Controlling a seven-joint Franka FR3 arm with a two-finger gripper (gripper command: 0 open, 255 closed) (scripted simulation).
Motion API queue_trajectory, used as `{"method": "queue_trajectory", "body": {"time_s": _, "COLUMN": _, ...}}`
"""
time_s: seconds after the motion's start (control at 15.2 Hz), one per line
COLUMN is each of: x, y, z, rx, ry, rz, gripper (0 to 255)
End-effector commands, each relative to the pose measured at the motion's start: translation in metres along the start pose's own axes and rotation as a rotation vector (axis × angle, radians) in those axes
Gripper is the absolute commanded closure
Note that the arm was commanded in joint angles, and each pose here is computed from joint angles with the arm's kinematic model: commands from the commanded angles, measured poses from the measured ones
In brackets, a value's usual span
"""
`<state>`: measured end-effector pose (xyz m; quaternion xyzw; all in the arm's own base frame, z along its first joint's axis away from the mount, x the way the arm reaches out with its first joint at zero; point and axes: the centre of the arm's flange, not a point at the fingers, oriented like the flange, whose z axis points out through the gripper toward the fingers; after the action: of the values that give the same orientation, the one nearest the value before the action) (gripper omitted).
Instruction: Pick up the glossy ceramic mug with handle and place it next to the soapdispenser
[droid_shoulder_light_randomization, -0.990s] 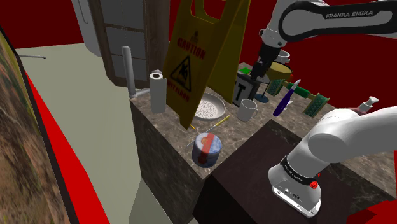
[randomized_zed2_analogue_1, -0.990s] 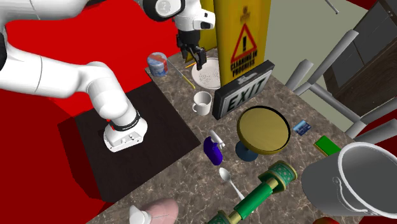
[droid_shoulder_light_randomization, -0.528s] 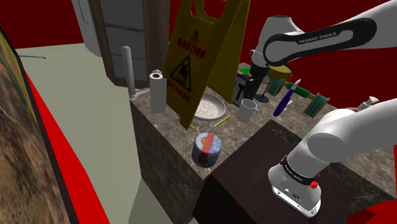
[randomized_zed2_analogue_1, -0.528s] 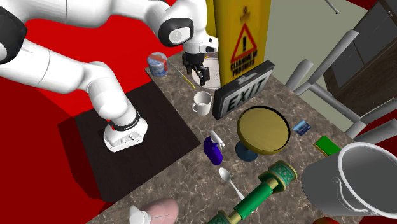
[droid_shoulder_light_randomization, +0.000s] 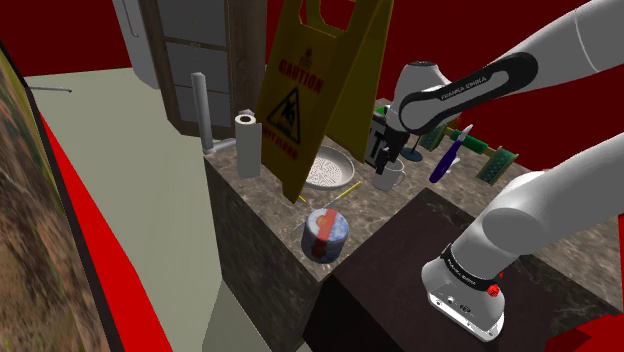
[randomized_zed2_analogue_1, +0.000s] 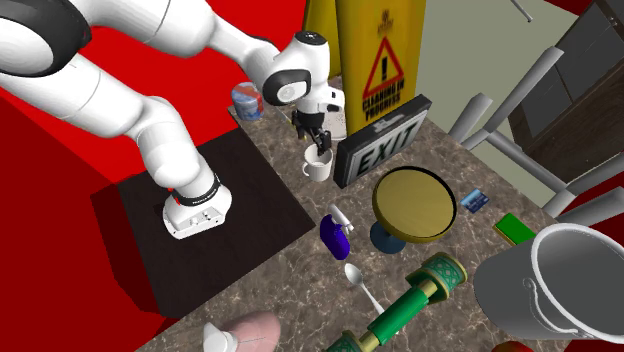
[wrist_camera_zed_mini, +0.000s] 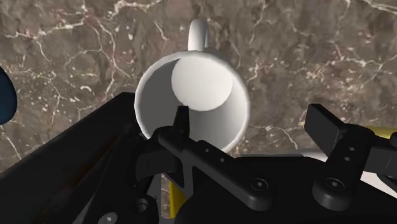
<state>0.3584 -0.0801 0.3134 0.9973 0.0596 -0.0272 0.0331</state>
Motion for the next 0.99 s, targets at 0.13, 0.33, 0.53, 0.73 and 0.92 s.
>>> {"method": "queue_trajectory", "body": {"time_s": 0.13, "x": 0.000, "y": 0.001, "z": 0.023, "rx": 0.000, "ry": 0.000, "rz": 0.000, "gripper": 0}}
{"method": "queue_trajectory", "body": {"time_s": 0.33, "x": 0.000, "y": 0.001, "z": 0.032, "rx": 0.000, "ry": 0.000, "rz": 0.000, "gripper": 0}}
{"method": "queue_trajectory", "body": {"time_s": 0.53, "x": 0.000, "y": 0.001, "z": 0.032, "rx": 0.000, "ry": 0.000, "rz": 0.000, "gripper": 0}}
{"method": "queue_trajectory", "body": {"time_s": 0.73, "x": 0.000, "y": 0.001, "z": 0.032, "rx": 0.000, "ry": 0.000, "rz": 0.000, "gripper": 0}}
{"method": "queue_trajectory", "body": {"time_s": 0.92, "x": 0.000, "y": 0.001, "z": 0.032, "rx": 0.000, "ry": 0.000, "rz": 0.000, "gripper": 255}}
